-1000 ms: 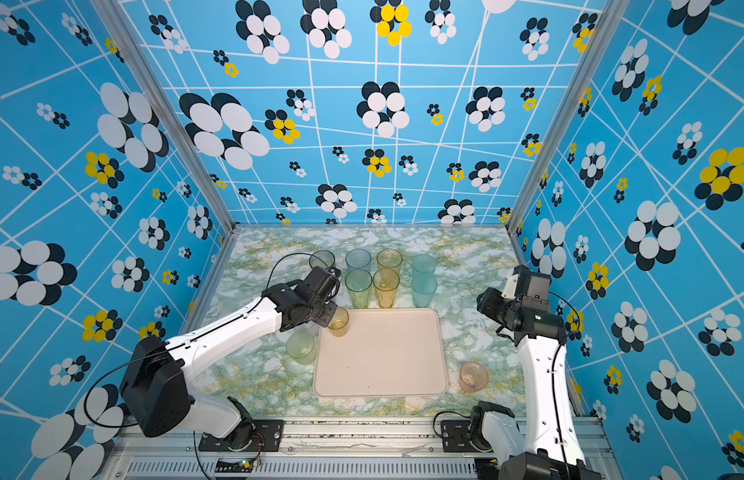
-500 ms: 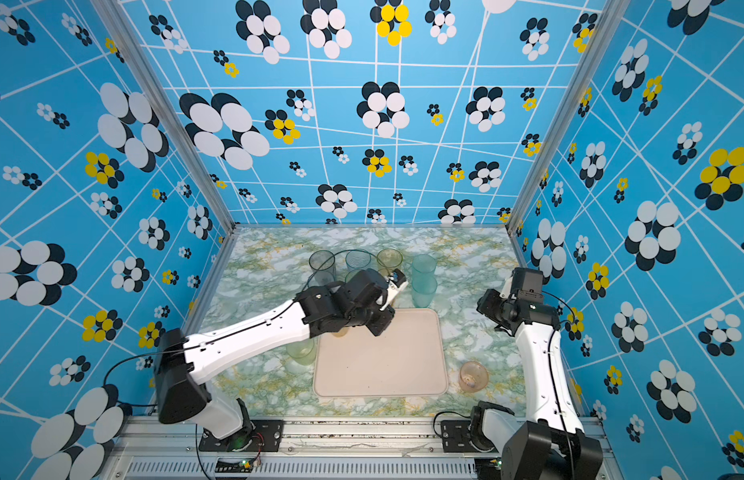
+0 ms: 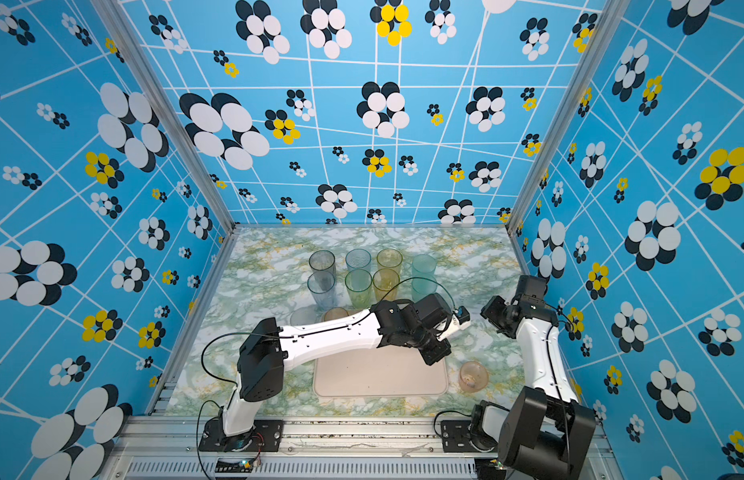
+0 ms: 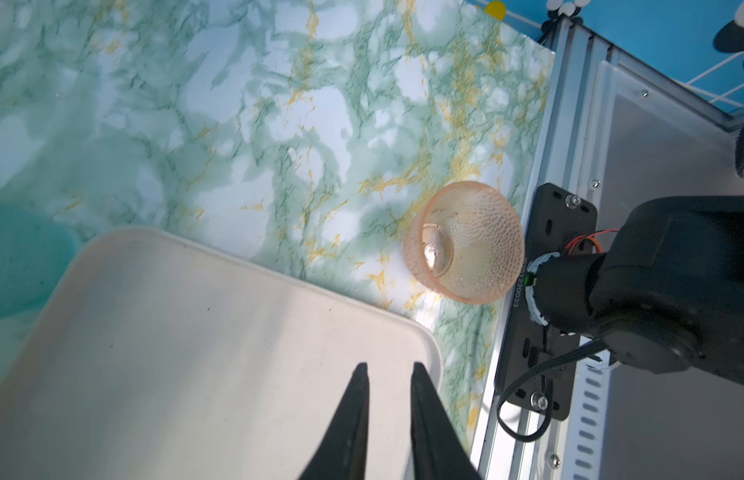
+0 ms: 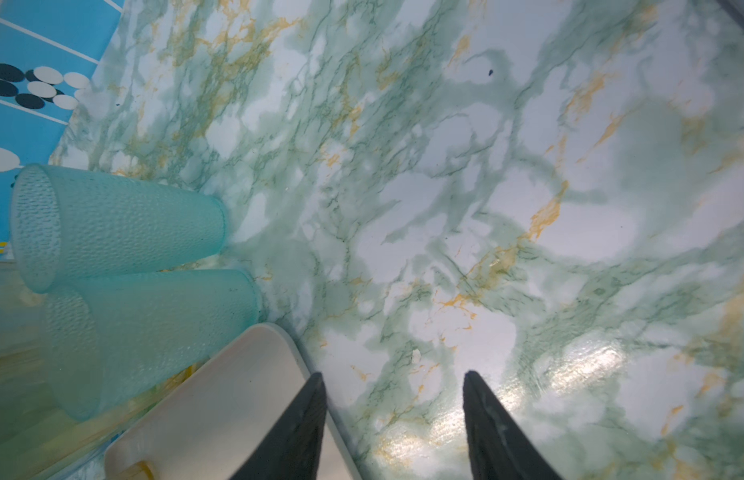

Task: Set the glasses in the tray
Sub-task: 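Move the empty left gripper back across toward the pink textured cup, then lower the left gripper over the pink textured cup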

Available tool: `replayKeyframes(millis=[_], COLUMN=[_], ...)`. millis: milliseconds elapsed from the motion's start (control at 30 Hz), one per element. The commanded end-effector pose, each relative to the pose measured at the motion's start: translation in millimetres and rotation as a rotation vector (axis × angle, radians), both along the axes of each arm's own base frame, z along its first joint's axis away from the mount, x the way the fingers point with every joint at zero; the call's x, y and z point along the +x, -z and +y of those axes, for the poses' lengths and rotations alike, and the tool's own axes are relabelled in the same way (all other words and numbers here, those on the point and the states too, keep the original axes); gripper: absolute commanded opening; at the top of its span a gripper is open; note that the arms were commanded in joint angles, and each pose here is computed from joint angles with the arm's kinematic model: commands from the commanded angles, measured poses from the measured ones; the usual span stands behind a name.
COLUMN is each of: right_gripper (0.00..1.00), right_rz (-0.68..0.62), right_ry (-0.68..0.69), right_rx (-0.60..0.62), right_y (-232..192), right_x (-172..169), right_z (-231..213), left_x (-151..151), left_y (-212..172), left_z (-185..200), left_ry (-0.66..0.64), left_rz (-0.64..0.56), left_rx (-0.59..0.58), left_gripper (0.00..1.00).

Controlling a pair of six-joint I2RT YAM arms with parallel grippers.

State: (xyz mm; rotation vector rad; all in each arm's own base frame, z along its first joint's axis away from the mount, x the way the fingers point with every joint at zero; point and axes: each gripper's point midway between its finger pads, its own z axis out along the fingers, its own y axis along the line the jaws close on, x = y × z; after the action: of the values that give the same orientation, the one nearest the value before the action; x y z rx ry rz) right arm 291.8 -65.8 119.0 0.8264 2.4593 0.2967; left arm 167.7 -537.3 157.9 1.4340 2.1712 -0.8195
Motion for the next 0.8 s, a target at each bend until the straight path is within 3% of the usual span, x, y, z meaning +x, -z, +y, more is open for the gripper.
replayKeyframes(millis=[0,433,767], right_gripper=[0.55,0.56,0.56], right_rz=[-0.039,-0.082,-0.098], right_ry=[-0.004,-0.011,-0.019], right_rx=[0.025,0.023,0.02], right_y=[-4.7,-19.8,-25.0], right_x=[8.2,12.0,10.7], right_z=[2.0,1.9,2.7], left_x=[-10.9,-37.6,-36.6], left_y=[-0.9,30.1,44.5], left_z=[-15.7,-32.2,-35.1], left_ry=[0.04,0.119,0.117], left_rz=[0.05,0.149,0.155], left_rx=[-0.024,0.056,0.093], left_gripper=[0.22,0.26,0.27])
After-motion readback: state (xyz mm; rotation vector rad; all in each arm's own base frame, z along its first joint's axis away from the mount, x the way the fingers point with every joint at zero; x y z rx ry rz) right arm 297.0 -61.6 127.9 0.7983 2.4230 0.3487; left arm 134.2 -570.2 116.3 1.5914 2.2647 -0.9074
